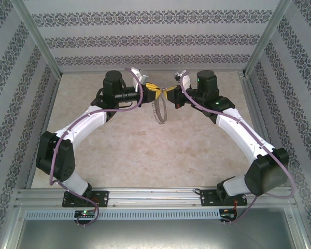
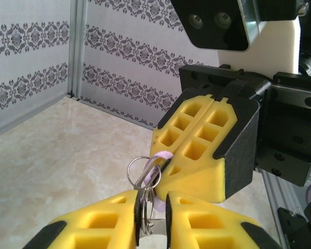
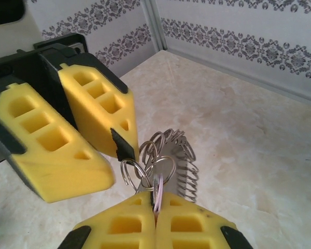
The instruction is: Put the keys on the keyring
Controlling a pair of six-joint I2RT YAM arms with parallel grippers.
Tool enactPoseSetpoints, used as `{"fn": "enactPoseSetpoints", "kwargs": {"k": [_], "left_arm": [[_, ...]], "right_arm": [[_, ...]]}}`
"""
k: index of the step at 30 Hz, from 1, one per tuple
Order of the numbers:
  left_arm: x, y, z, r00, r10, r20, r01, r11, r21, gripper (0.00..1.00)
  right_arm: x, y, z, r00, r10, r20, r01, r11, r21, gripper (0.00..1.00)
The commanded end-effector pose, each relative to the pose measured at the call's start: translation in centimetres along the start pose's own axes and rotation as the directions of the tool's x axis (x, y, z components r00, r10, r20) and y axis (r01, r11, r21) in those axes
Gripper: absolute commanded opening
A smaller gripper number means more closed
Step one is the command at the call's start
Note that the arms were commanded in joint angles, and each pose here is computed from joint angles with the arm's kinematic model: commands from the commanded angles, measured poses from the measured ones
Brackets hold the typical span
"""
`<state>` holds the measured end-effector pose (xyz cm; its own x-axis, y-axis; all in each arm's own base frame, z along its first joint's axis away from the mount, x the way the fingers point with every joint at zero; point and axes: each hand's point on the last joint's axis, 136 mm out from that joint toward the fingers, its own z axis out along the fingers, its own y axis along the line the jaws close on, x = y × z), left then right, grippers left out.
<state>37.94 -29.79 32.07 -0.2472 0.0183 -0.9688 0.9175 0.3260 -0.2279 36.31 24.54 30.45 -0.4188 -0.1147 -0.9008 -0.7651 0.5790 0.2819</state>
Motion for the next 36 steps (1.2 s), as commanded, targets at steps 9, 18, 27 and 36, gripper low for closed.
{"fn": "enactPoseSetpoints", "kwargs": {"k": [9,18,27,36], "left_arm": [[-3.2,-1.1,-0.7,0.995,0.066,0.08,-0.062,0.997,-0.046,0.6],[-3.2,2.0,-2.1,0.991,0.031,0.128,0.003,0.966,-0.26,0.86],[-2.0,4.6,-3.4,0.992,-0.019,0.122,0.069,0.906,-0.418,1.0],[-0.7,6.6,-4.3,0.992,-0.05,0.119,0.104,0.856,-0.507,1.0]], "right_arm": [[-1.3,-1.5,-0.3,1.0,-0.011,0.022,0.01,0.999,0.045,0.0],[-0.6,-3.3,0.9,1.0,0.008,-0.008,-0.008,0.997,0.072,0.0],[-0.2,-5.5,2.8,0.999,0.037,-0.028,-0.035,0.996,0.078,0.0],[-0.1,-8.6,5.0,0.996,0.084,-0.043,-0.079,0.992,0.094,0.0]]}}
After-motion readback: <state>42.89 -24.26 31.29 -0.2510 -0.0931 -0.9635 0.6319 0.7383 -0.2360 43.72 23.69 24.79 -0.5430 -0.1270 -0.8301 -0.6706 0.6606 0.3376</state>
